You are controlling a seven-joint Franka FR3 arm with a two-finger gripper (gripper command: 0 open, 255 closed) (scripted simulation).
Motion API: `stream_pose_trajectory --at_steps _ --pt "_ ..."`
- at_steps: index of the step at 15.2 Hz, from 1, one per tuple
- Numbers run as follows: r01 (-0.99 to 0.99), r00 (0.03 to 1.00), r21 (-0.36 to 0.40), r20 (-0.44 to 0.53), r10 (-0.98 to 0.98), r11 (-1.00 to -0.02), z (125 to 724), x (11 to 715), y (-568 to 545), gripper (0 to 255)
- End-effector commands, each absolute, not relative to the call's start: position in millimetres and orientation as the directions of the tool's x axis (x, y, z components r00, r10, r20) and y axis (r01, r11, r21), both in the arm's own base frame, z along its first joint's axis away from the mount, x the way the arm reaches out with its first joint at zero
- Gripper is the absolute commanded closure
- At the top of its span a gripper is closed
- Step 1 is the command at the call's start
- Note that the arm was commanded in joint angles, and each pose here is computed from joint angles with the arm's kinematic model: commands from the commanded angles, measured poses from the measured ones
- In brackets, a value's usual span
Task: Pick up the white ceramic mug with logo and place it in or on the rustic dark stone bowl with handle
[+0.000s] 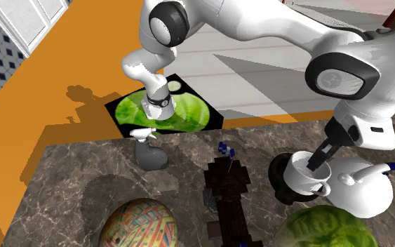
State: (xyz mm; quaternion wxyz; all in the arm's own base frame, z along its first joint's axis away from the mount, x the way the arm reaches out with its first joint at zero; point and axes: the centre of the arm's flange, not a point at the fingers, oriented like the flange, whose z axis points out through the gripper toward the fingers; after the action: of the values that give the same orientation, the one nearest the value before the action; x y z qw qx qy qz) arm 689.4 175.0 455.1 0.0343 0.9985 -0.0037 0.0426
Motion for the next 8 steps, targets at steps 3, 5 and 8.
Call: stream_pose_trajectory --at_steps 3,5,8 --pt "-0.01 0.996 0.068 0.085 -0.004 -0.998 455.1 689.4 175.0 0" --pt "-0.01 0.996 0.068 0.085 -0.004 -0.998 481.3 687.1 176.8 0" --pt "-0.01 0.996 0.068 0.085 -0.004 -0.998 504.8 685.1 178.4 0"
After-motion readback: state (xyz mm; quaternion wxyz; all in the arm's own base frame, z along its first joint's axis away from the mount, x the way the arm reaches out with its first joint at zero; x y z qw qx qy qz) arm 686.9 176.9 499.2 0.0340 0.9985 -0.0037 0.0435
